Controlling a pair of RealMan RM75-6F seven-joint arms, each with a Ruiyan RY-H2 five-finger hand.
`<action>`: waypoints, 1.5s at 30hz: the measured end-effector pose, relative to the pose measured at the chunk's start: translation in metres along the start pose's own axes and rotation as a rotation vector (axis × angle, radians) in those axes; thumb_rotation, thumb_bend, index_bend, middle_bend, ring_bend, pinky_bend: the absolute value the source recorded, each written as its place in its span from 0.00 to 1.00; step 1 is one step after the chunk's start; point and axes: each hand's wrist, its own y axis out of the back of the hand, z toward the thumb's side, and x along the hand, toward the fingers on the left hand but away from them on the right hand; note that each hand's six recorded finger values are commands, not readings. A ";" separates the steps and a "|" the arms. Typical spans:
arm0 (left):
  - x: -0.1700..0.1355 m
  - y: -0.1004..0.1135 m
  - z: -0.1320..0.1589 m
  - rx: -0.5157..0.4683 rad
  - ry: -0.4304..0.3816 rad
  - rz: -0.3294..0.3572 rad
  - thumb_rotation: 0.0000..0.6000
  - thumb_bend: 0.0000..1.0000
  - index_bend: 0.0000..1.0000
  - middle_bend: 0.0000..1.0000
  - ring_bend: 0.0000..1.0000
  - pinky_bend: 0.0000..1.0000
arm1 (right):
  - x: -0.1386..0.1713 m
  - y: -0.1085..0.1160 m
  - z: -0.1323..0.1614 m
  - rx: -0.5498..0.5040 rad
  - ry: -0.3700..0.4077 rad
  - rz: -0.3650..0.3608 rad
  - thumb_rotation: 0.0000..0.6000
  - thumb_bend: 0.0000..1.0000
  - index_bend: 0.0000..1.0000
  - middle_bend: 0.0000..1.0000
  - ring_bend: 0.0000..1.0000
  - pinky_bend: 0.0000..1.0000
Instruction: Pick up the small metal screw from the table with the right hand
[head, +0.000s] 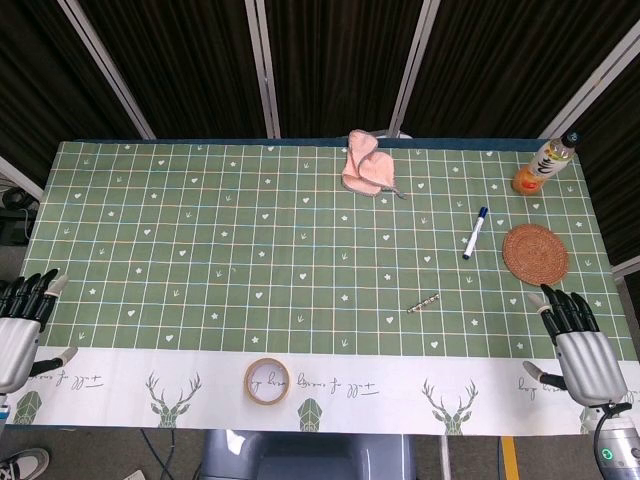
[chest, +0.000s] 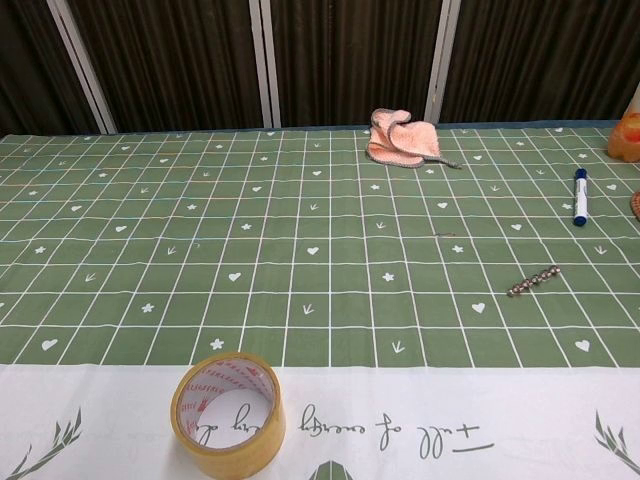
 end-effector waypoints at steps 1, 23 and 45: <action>0.000 0.000 -0.001 -0.001 0.003 -0.001 1.00 0.07 0.00 0.00 0.00 0.00 | 0.000 0.000 0.000 0.001 -0.002 0.001 1.00 0.04 0.07 0.00 0.00 0.01; 0.002 0.002 -0.004 -0.010 0.024 0.002 1.00 0.07 0.00 0.00 0.00 0.00 | -0.005 -0.005 0.005 -0.029 -0.001 0.012 1.00 0.06 0.13 0.00 0.00 0.01; 0.006 0.001 -0.006 -0.045 0.040 -0.005 1.00 0.07 0.00 0.00 0.00 0.00 | -0.085 -0.074 0.087 -0.023 0.134 0.093 1.00 0.10 0.40 0.09 0.00 0.01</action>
